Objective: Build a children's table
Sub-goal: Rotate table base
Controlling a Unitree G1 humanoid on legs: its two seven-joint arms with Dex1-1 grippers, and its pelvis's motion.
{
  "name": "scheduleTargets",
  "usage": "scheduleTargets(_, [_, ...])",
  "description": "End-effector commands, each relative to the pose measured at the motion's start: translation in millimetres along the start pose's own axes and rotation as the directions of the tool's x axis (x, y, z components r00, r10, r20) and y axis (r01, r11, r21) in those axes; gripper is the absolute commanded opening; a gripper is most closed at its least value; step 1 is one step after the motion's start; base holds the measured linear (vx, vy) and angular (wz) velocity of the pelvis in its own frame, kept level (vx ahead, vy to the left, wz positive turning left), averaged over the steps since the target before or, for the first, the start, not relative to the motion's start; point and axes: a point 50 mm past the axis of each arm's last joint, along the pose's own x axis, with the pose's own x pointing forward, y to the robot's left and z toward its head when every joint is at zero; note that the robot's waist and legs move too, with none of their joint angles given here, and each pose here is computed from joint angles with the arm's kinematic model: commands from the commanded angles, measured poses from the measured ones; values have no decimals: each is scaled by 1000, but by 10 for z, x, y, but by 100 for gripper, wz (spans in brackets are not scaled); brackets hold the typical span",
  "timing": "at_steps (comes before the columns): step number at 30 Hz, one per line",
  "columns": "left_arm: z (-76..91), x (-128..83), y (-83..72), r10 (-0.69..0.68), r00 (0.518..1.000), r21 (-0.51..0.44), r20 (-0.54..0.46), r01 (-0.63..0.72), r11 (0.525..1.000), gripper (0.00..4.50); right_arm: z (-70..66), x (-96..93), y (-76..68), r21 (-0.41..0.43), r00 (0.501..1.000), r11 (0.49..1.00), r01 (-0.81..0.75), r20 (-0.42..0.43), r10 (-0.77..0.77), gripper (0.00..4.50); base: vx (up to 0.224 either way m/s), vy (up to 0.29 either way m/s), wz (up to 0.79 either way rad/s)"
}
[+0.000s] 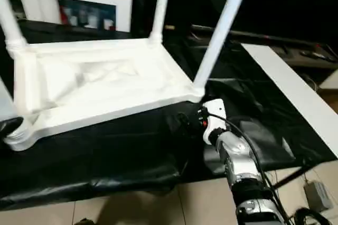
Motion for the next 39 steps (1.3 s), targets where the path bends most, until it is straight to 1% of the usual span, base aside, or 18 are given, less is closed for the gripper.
scheduleTargets(1, [73, 260, -136, -99, 993, -4, 66, 100, 995, 450, -17, 40, -60, -13, 997, 998, 69, -46, -69, 441, 0, 0, 0])
scheduleTargets(4, [116, 359, -180, -133, 987, -1, 93, 133, 991, 450, -24, 72, -55, -20, 994, 995, 93, -64, -94, 441, 0, 0, 0])
scheduleTargets(5, [150, 476, -247, -176, 978, 3, 112, 177, 984, 450, -40, 110, -50, -11, 989, 992, 122, -89, -122, 441, 0, 0, 0])
scheduleTargets(6, [212, 643, -369, -261, 956, 8, 131, 262, 965, 450, -58, 179, -10, 18, 982, 989, 146, -122, -143, 441, 0, 0, 0])
scheduleTargets(7, [229, 689, -404, -285, 950, 12, 129, 286, 958, 450, -60, 203, 11, 27, 981, 988, 149, -129, -144, 441, 0, 0, 0])
scheduleTargets(10, [254, 747, -453, -326, 938, 11, 120, 328, 945, 450, -55, 250, 65, 38, 981, 988, 147, -133, -141, 441, 0, 0, 0])
scheduleTargets(14, [280, 772, -550, -413, 909, -8, 55, 414, 910, 450, -76, 351, 245, 71, 983, 989, 127, -139, -116, 441, 0, 0, 0])
scheduleTargets(15, [285, 775, -562, -420, 906, -9, 49, 421, 907, 450, -74, 360, 260, 75, 984, 990, 123, -136, -112, 441, 0, 0, 0])
scheduleTargets(18, [315, 815, -673, -486, 873, -22, 46, 487, 873, 450, -58, 399, 314, 90, 987, 991, 103, -132, -91, 441, 0, 0, 0])
scheduleTargets(19, [325, 847, -762, -531, 846, -30, 55, 533, 846, 450, -36, 418, 337, 95, 990, 992, 84, -124, -72, 441, 0, 0, 0])
scheduleTargets(20, [330, 859, -788, -544, 837, -34, 57, 546, 837, 450, -29, 426, 343, 98, 990, 992, 80, -122, -67, 441, 0, 0, 0])
scheduleTargets(22, [323, 930, -931, -599, 797, -39, 71, 603, 797, 450, 1, 444, 356, 79, 992, 996, 44, -121, -35, 441, 0, 0, 0])
scheduleTargets(24, [320, 948, -955, -606, 792, -39, 73, 610, 792, 450, 5, 446, 357, 74, 992, 997, 38, -123, -28, 441, 0, 0, 0])
scheduleTargets(29, [316, 1184, -1115, -652, 752, -23, 101, 656, 754, 450, 72, 486, 400, 24, 989, 998, -50, -135, 52, 441, 0, 0, 0])
scheduleTargets(31, [316, 1192, -1119, -653, 751, -22, 102, 658, 753, 450, 74, 487, 402, 22, 989, 998, -53, -135, 56, 441, 0, 0, 0])
scheduleTargets(35, [303, 1357, -1247, -693, 712, -20, 112, 699, 715, 450, 117, 507, 466, -10, 981, 989, -146, -133, 144, 441, 0, 0, 0])
scheduleTargets(37, [287, 1496, -1361, -724, 681, -33, 112, 730, 682, 450, 114, 516, 569, -40, 956, 965, -260, -151, 252, 441, 0, 0, 0])
scheduleTargets(39, [287, 1549, -1407, -736, 667, -34, 114, 743, 668, 450, 105, 516, 608, -52, 944, 953, -300, -161, 288, 441, 0, 0, 0])
